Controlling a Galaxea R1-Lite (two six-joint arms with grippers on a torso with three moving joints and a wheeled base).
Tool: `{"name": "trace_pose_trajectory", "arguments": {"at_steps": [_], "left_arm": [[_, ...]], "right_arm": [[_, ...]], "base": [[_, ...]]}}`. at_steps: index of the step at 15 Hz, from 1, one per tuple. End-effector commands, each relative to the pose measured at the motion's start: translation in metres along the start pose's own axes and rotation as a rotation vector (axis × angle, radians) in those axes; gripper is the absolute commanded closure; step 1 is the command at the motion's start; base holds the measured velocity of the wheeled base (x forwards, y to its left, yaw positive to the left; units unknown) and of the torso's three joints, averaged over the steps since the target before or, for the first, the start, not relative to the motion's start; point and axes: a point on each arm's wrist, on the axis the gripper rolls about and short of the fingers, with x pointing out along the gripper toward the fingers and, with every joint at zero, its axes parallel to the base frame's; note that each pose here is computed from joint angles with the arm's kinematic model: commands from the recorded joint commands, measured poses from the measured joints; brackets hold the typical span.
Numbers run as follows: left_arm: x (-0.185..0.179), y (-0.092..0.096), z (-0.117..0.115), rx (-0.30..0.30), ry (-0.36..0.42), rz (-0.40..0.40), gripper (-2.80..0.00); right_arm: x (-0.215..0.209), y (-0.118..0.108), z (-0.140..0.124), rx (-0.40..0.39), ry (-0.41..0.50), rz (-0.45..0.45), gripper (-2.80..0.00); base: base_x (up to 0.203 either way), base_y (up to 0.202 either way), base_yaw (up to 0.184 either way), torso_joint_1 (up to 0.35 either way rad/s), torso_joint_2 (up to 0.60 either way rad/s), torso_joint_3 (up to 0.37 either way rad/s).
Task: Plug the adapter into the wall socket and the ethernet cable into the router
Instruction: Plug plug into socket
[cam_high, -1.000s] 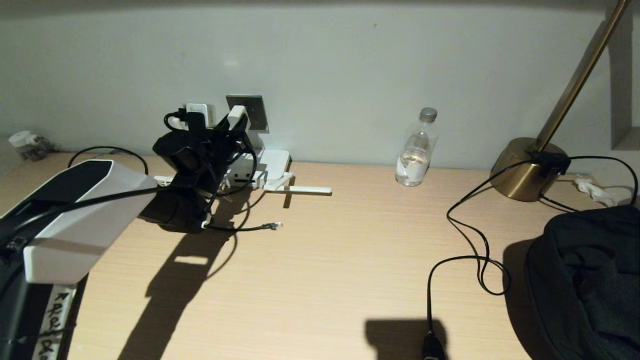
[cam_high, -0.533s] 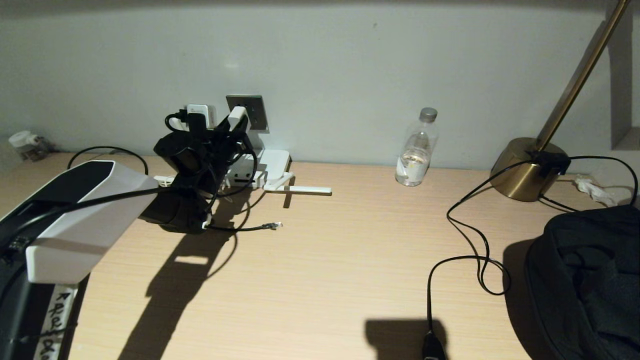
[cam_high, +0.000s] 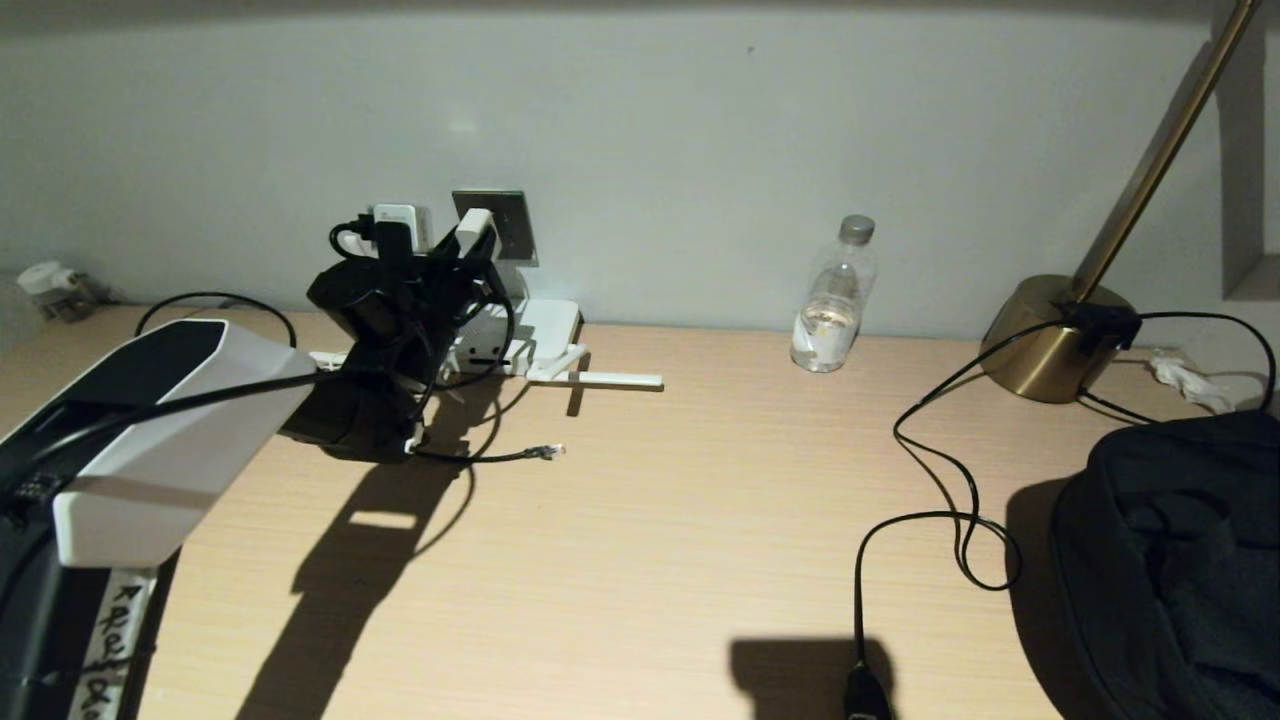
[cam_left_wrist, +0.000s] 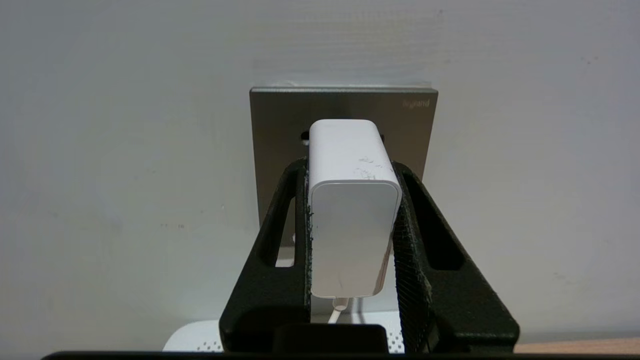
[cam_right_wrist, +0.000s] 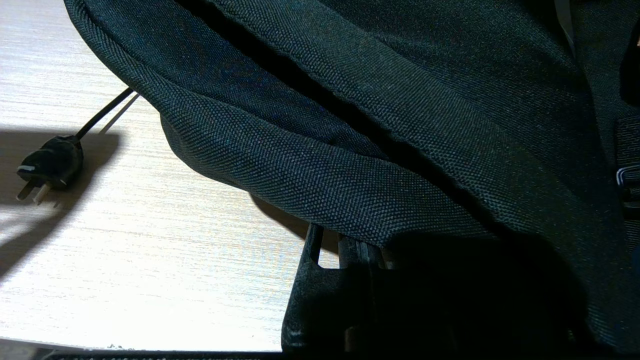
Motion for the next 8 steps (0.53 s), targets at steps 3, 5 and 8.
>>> {"name": "trace_pose_trajectory", "arguments": {"at_steps": [3, 5, 8], "left_arm": [[0.0085, 0.0008, 0.0011, 0.001, -0.015, 0.002, 0.0], [0.0079, 0.0006, -0.001, 0.001, -0.009, 0.002, 0.0], [0.0072, 0.0013, -0.0021, 0.002, -0.004, 0.004, 0.0]], "right_arm": [[0.0, 0.0, 0.0, -0.001, 0.0, 0.0, 0.0], [0.0, 0.0, 0.0, -0.001, 0.0, 0.0, 0.0], [0.0, 0.0, 0.0, -0.001, 0.0, 0.0, 0.0]], "base": [[0.0, 0.0, 0.0, 0.0, 0.0, 0.0], [0.0, 0.0, 0.0, 0.0, 0.0, 0.0], [0.0, 0.0, 0.0, 0.0, 0.0, 0.0]]}}
